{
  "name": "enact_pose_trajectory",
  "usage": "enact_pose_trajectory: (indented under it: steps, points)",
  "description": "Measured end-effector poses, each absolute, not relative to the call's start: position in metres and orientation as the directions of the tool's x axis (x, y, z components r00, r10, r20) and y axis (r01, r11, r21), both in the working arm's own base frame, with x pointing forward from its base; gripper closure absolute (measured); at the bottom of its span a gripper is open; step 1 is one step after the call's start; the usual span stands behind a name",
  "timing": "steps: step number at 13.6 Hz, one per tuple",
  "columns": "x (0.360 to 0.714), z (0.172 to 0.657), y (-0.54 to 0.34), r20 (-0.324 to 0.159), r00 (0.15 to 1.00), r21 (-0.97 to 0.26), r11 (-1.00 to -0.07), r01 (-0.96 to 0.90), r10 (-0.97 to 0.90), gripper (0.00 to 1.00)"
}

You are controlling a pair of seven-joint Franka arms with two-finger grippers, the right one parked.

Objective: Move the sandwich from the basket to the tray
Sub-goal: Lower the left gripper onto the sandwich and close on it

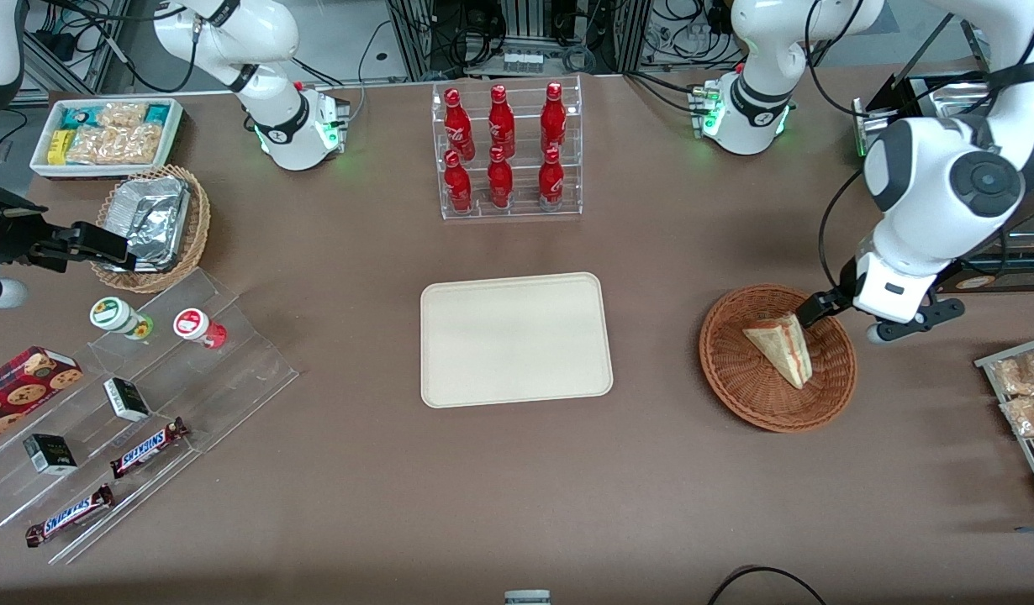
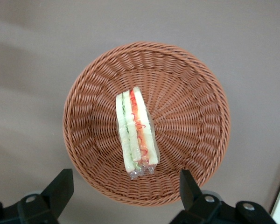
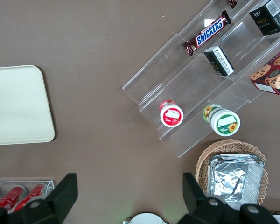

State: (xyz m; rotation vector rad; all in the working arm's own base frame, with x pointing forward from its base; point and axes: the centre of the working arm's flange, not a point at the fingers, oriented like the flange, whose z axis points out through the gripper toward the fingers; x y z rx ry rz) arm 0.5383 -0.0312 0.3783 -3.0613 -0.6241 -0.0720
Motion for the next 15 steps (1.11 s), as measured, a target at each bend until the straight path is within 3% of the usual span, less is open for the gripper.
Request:
enact_pose_trajectory:
  steps: [5, 15]
  points:
    - [0.535, 0.334, -0.037, 0.075, 0.873, 0.027, -0.876, 0.481, 0.482, 0.00]
    - [0.524, 0.265, -0.038, 0.054, 0.870, 0.032, -0.871, 0.489, 0.490, 0.00]
